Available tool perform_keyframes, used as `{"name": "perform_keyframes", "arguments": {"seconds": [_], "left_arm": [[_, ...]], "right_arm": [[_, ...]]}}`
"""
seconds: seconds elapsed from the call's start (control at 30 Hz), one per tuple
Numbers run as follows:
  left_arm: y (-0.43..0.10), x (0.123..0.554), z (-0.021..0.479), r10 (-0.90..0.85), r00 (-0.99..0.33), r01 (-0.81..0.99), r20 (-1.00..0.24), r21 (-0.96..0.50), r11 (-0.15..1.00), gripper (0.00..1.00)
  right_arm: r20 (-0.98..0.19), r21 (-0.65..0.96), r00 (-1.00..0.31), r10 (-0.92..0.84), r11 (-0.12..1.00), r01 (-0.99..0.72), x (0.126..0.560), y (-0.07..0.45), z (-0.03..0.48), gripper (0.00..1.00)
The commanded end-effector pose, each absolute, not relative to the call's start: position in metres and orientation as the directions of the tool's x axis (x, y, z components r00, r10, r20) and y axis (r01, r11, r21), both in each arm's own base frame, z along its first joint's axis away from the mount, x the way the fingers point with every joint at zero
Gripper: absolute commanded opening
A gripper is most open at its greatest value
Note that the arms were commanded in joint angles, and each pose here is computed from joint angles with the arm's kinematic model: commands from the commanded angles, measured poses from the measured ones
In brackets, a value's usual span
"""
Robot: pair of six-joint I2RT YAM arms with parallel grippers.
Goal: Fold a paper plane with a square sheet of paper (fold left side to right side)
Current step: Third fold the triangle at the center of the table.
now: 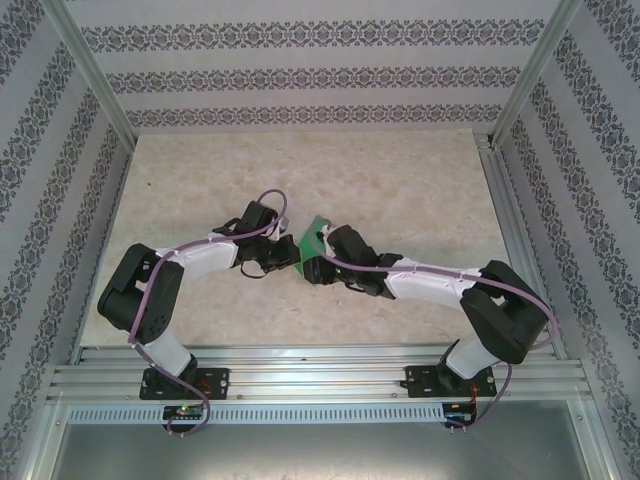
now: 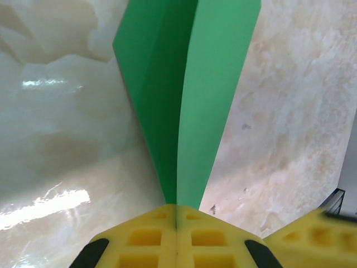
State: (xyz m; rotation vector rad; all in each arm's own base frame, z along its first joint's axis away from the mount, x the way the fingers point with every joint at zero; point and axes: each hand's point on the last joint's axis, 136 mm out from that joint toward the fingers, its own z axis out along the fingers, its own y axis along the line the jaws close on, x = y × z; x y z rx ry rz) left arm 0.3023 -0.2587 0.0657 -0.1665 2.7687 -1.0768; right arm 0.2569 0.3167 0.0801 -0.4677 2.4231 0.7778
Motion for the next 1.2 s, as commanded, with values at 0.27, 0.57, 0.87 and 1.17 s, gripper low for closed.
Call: {"name": "perform_keyframes", "arguments": {"seconds": [0.27, 0.57, 0.87, 1.17], "left_arm": [[-0.265, 0.301, 0.073, -0.176, -0.983, -0.094, -0.062, -0.650, 0.754, 0.02], [-0.267, 0.300, 0.071, -0.167, -0.985, -0.094, -0.053, -0.646, 0.758, 0.04], [-0.273, 0.301, 0.073, -0.158, -0.986, -0.086, -0.051, -0.657, 0.749, 0.11], [-0.273, 0.305, 0.087, -0.151, -0.985, -0.055, -0.089, -0.659, 0.750, 0.33]], "right_arm": [[-0.745, 0.100, -0.572, -0.343, 0.791, -0.604, 0.267, 0.331, 0.068, 0.49], [-0.735, 0.016, -0.544, -0.405, 0.791, -0.611, 0.274, 0.339, 0.063, 0.42], [-0.717, 0.007, -0.554, -0.423, 0.790, -0.613, 0.270, 0.335, 0.056, 0.17], [-0.699, 0.045, -0.580, -0.418, 0.784, -0.619, 0.265, 0.329, 0.046, 0.00]]}}
